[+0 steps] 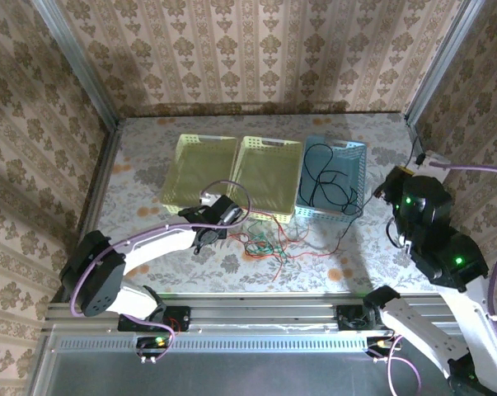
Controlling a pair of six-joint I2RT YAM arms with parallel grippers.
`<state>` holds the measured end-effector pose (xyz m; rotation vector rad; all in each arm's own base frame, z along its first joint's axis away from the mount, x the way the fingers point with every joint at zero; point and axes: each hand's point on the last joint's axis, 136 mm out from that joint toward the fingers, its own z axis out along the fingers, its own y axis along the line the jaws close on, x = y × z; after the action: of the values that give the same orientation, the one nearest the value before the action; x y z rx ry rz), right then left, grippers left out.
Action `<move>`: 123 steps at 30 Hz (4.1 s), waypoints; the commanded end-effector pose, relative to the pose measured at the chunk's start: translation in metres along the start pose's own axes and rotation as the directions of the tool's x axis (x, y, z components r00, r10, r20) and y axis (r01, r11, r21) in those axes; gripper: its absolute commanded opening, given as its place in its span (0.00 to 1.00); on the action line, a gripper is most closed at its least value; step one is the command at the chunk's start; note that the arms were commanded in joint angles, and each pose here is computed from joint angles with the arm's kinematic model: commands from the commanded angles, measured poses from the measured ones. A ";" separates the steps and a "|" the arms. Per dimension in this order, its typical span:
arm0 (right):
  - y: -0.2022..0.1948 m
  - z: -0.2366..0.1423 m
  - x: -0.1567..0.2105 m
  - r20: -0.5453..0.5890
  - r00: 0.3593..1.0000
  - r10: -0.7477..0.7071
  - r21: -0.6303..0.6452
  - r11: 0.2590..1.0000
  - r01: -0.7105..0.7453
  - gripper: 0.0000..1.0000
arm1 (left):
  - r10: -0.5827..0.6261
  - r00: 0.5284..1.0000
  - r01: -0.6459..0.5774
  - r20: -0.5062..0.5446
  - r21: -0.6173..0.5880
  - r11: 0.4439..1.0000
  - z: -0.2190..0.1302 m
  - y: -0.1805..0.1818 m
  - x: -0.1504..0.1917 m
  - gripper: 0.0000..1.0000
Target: Untangle the cables
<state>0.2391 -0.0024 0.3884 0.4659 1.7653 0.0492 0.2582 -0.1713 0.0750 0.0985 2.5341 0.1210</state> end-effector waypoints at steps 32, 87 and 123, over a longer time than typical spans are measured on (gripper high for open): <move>0.084 0.166 -0.010 -0.004 0.923 -0.385 0.303 0.879 0.368 0.00 | 0.060 0.998 -0.060 -0.027 -0.025 0.998 0.001 -0.001 0.005 0.00; 0.125 0.046 0.352 -0.623 0.533 -0.573 -0.609 0.783 0.129 0.57 | 0.082 0.997 -0.082 0.003 -0.009 0.997 -0.002 -0.014 -0.005 0.00; -0.032 0.022 0.128 -0.209 0.976 0.056 0.131 0.991 -0.029 0.00 | -0.394 0.919 0.364 0.008 -0.402 0.840 -0.016 0.115 0.042 0.00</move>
<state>0.2382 0.0341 0.2234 0.5105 2.0909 0.0905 0.2247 -0.0588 0.0786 -0.5276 2.4959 0.4786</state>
